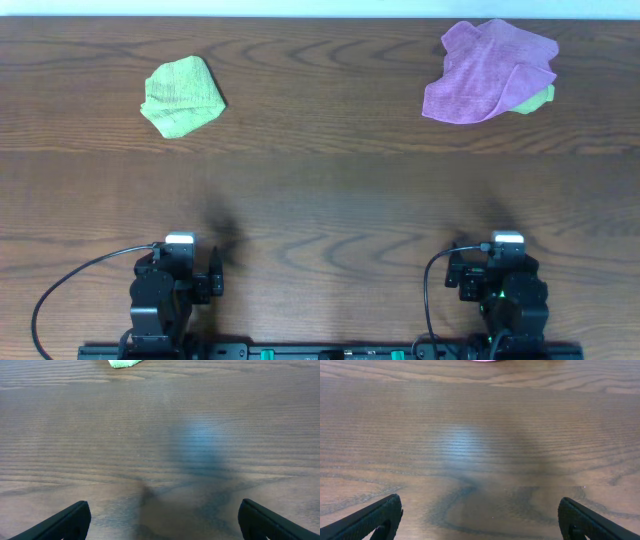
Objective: Fold the cloth
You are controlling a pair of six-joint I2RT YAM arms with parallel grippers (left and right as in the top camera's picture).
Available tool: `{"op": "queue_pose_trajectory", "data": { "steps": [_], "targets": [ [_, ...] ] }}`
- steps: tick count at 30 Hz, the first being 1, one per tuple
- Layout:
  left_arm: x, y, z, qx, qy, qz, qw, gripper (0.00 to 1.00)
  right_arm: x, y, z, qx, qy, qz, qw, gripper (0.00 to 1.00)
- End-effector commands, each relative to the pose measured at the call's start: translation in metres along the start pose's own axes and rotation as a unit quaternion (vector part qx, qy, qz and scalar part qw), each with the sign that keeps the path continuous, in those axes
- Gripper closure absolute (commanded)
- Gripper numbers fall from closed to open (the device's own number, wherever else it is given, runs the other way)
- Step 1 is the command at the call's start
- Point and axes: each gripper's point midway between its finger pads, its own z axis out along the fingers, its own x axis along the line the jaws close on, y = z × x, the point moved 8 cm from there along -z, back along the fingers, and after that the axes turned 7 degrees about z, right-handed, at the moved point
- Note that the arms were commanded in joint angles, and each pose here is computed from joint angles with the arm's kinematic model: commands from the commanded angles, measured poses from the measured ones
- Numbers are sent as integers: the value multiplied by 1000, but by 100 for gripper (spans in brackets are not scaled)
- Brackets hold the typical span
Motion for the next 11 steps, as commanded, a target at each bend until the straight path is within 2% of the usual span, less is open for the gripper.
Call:
{"op": "queue_pose_trajectory", "data": {
  "steps": [1,11],
  "targets": [
    [0,-5,2,8,2,8,1000,5,-1,-1,1,-1,0,-3,1000,1],
    [0,-5,2,8,2,8,1000,5,-1,-1,1,-1,0,-3,1000,1]
  ]
}}
